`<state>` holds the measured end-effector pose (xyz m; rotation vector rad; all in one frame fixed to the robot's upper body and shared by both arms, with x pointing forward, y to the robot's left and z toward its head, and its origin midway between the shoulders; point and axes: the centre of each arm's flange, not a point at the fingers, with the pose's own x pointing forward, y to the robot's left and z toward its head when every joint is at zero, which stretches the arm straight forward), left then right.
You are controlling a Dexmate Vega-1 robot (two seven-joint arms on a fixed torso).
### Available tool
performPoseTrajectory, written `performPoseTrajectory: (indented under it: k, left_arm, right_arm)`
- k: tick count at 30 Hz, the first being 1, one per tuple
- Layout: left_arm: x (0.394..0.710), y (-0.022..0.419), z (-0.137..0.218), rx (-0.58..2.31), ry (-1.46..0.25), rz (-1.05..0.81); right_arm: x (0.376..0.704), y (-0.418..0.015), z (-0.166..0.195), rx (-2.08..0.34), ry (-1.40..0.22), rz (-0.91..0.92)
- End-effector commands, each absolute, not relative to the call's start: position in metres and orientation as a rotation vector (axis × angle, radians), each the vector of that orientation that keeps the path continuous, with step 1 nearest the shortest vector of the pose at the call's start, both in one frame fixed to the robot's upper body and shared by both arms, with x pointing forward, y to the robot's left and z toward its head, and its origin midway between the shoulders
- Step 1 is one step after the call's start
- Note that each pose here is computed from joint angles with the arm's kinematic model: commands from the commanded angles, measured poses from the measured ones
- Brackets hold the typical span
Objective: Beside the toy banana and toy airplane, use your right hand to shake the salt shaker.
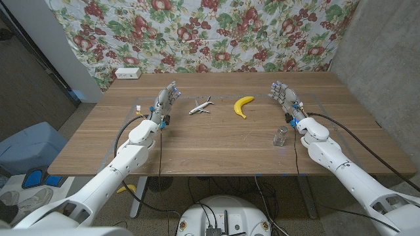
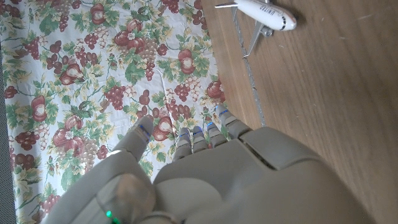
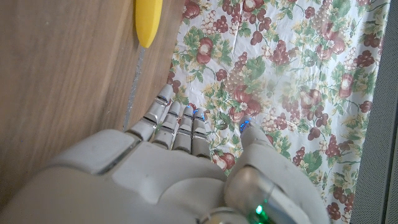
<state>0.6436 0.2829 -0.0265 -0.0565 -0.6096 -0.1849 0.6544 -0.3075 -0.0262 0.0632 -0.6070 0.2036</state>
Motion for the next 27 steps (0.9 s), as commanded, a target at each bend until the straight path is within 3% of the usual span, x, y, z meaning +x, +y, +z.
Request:
performPoseTrajectory:
  k: [1,27]
  left_arm:
    - [0.649,0.283,-0.022,-0.039,-0.616,-0.191]
    - [0.654,0.283,-0.019,-0.019,-0.613,-0.201]
  right_arm:
    - [0.65,-0.309,-0.023,0.037,-0.622,0.156]
    - [0.618,-0.322,-0.019,-0.048,-0.666,0.026]
